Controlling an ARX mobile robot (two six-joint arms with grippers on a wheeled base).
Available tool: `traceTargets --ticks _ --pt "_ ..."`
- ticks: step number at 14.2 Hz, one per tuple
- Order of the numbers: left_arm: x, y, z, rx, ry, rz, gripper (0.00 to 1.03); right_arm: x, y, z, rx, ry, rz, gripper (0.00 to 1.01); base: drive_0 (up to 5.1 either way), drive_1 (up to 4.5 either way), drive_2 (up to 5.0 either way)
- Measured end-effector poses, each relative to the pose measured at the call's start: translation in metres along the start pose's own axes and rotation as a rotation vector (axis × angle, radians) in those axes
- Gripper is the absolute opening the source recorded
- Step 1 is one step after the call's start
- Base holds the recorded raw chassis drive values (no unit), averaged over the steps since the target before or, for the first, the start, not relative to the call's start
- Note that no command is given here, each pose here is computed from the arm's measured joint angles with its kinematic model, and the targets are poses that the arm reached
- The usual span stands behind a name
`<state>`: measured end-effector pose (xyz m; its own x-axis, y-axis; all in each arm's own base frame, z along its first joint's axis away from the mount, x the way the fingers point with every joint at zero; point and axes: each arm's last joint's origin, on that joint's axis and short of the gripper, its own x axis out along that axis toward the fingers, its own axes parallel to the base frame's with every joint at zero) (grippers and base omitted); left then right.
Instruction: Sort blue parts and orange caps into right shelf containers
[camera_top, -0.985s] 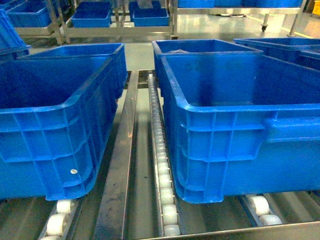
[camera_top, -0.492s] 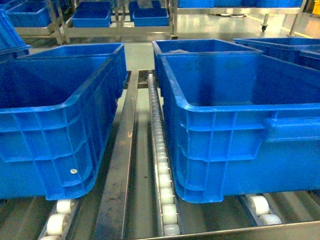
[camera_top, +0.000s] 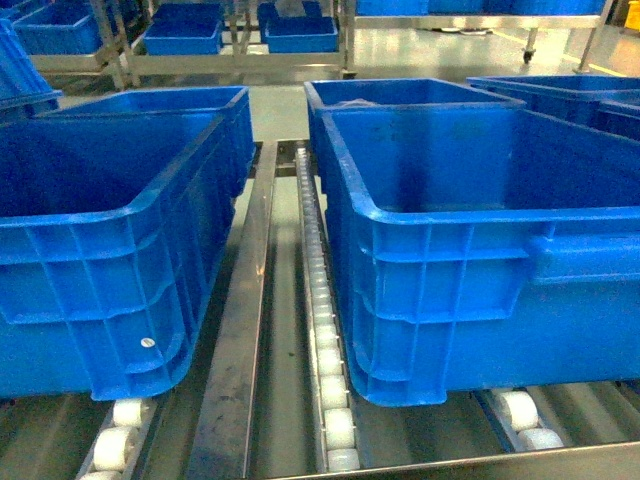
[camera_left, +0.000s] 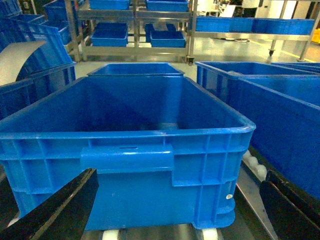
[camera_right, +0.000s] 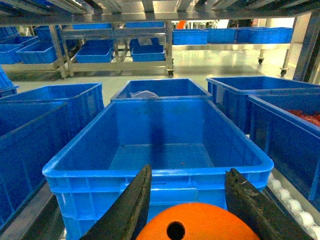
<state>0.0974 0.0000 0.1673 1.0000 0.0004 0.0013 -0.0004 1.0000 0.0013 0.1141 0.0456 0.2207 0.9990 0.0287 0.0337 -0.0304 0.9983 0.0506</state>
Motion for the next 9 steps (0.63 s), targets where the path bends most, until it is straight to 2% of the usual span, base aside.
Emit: traceTargets --ticks 8,9 --pt "0.0000 0.0000 0.0000 0.000 0.000 0.000 0.98 0.0000 0.0000 0.0000 0.000 0.000 0.000 0.40 0.0 0.00 0.0" --pt "0.0000 0.0000 0.0000 0.000 0.000 0.000 0.98 0.0000 0.0004 -0.0005 -0.070 0.122 0.011 0.40 0.0 0.00 0.0"
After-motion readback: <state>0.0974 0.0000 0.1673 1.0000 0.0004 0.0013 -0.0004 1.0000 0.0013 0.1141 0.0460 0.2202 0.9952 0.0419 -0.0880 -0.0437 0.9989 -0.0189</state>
